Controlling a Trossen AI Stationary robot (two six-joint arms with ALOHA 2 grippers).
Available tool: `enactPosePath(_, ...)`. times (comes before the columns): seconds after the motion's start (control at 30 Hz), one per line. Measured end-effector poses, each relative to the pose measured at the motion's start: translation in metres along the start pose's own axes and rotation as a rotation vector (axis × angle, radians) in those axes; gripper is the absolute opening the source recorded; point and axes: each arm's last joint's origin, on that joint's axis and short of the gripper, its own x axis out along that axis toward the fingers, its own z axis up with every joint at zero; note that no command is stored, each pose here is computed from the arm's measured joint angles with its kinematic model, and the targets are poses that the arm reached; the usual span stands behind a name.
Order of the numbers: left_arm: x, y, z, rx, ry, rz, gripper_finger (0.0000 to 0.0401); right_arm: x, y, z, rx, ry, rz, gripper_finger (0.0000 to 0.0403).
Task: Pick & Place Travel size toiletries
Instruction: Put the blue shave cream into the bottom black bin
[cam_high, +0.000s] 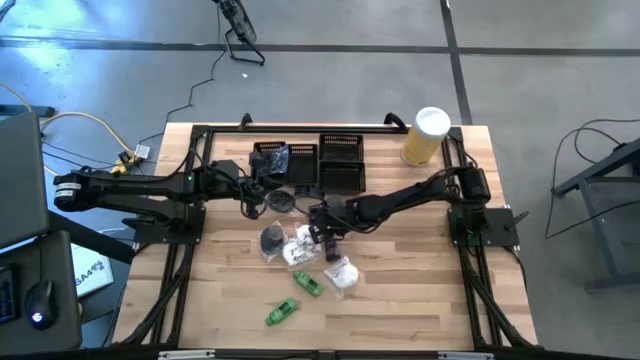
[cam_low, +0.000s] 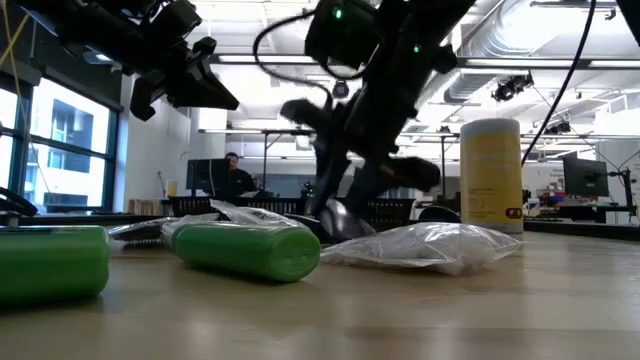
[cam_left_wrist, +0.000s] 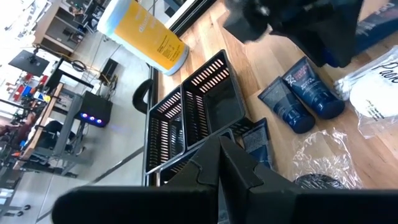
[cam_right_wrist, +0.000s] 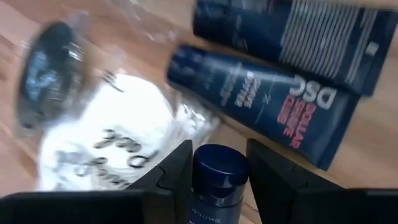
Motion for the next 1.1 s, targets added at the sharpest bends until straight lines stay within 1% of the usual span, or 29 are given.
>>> enactPosePath(0.07,0.000,0.000,0.000,0.002,0.000,0.000,0.0000,-0.008,0.003,0.003,-0.005,-0.031,0.016,0.0123)
enactPosePath(0.17,0.000,0.000,0.000,0.003,0.000,0.000,0.0000,-0.029,0.007,0.011,-0.015,-0.090,0.044,0.0130)
enactPosePath(0.37,0.000,0.000,0.000,0.004,-0.001,0.001,0.0000,-0.074,0.008,0.038,-0.056,-0.286,0.073,0.0121)
enactPosePath(0.5,0.000,0.001,0.001,0.005,-0.006,0.007,0.0000,-0.105,0.002,0.058,-0.144,-0.419,0.051,0.0127)
enactPosePath(0.63,0.000,0.002,0.001,0.026,0.004,0.036,0.0000,-0.120,-0.009,0.077,-0.301,-0.488,-0.029,0.0127)
enactPosePath(0.77,-0.001,0.003,0.001,0.025,0.014,0.047,0.0000,-0.121,-0.027,0.099,-0.450,-0.487,-0.143,0.0121)
enactPosePath(0.83,-0.001,0.003,0.001,0.024,0.009,0.053,0.0000,-0.117,-0.037,0.109,-0.508,-0.465,-0.201,0.0124)
enactPosePath(0.93,-0.001,0.003,0.001,0.013,0.008,0.053,0.0000,-0.108,-0.049,0.124,-0.573,-0.427,-0.221,0.0129)
enactPosePath(1.03,-0.001,0.004,0.002,-0.007,0.000,0.061,0.0000,-0.096,-0.060,0.136,-0.600,-0.347,-0.178,0.0125)
enactPosePath(1.1,-0.001,0.005,0.003,-0.016,-0.015,0.074,0.0000,-0.084,-0.066,0.140,-0.619,-0.314,-0.181,0.0121)
